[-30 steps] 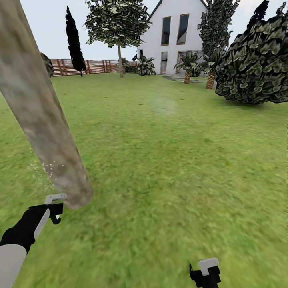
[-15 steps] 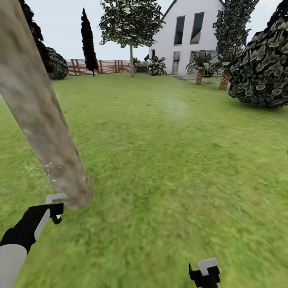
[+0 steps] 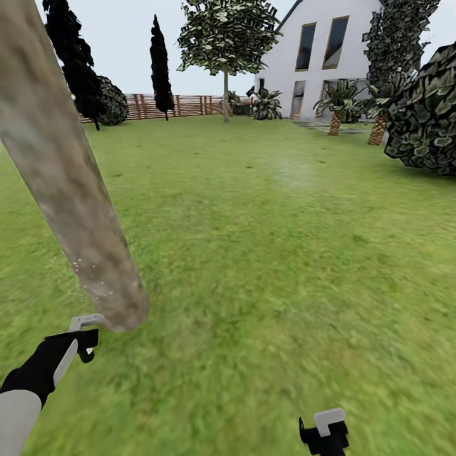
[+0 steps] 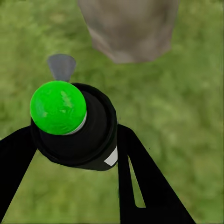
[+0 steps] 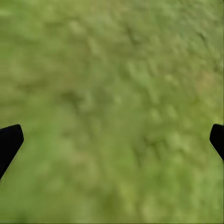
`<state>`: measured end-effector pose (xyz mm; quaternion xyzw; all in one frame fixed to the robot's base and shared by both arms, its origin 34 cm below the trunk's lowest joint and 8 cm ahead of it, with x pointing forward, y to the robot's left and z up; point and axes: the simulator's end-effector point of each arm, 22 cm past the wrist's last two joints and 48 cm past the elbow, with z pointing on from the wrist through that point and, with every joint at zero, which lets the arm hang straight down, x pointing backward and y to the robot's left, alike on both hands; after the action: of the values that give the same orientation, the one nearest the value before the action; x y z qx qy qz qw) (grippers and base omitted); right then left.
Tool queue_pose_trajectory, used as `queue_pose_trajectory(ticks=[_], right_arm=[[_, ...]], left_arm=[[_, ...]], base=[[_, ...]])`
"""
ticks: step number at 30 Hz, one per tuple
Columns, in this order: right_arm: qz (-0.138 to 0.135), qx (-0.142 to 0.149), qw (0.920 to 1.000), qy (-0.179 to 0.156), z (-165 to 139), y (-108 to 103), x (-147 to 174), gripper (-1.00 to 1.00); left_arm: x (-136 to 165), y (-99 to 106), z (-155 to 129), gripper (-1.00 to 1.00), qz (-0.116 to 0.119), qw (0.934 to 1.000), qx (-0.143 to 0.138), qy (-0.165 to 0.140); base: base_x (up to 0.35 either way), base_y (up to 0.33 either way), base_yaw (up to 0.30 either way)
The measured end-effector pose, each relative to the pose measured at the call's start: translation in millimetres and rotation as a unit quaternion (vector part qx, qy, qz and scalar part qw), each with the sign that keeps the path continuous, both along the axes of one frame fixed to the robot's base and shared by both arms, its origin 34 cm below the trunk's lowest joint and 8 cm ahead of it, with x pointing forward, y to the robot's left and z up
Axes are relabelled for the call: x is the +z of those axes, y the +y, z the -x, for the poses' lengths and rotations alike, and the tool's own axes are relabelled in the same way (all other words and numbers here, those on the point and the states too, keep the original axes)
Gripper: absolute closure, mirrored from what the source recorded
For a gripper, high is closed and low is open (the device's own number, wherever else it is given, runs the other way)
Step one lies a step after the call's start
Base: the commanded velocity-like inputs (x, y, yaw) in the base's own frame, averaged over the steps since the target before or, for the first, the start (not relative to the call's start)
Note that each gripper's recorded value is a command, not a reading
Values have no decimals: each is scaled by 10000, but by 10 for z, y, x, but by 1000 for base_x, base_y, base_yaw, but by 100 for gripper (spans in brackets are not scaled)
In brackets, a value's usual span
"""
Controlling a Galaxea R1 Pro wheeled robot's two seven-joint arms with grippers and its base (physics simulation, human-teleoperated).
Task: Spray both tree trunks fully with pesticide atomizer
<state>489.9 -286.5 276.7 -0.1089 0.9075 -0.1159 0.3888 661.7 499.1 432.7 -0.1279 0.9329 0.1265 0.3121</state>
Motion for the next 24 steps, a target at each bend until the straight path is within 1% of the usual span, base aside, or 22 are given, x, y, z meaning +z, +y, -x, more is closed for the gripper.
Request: queue_pose_trajectory(ticks=[3,7,16,18,24], right_arm=[[11,-6,10000,-2,0,-14,1,-100],[19,-7,10000,-1,0,-25,2,-100],[15,-6,10000,-8,-5,-17,4,-100],[15,-6,10000,-8,-5,-16,4,-100],[6,-5,10000,-4,-2,-4,2,-100]], left_arm=[[-3,-15,-5,100,2,10000,-11,-4],[-1,-25,-10,100,2,10000,-20,-8],[4,-14,-10,100,-3,10000,-12,-11],[5,-13,-10,100,-3,10000,-12,-13],[2,-17,-9,100,0,10000,-10,-11]], base=[[227,-182,12],[119,-250,1],[6,-268,5],[0,-268,148],[65,-269,266]])
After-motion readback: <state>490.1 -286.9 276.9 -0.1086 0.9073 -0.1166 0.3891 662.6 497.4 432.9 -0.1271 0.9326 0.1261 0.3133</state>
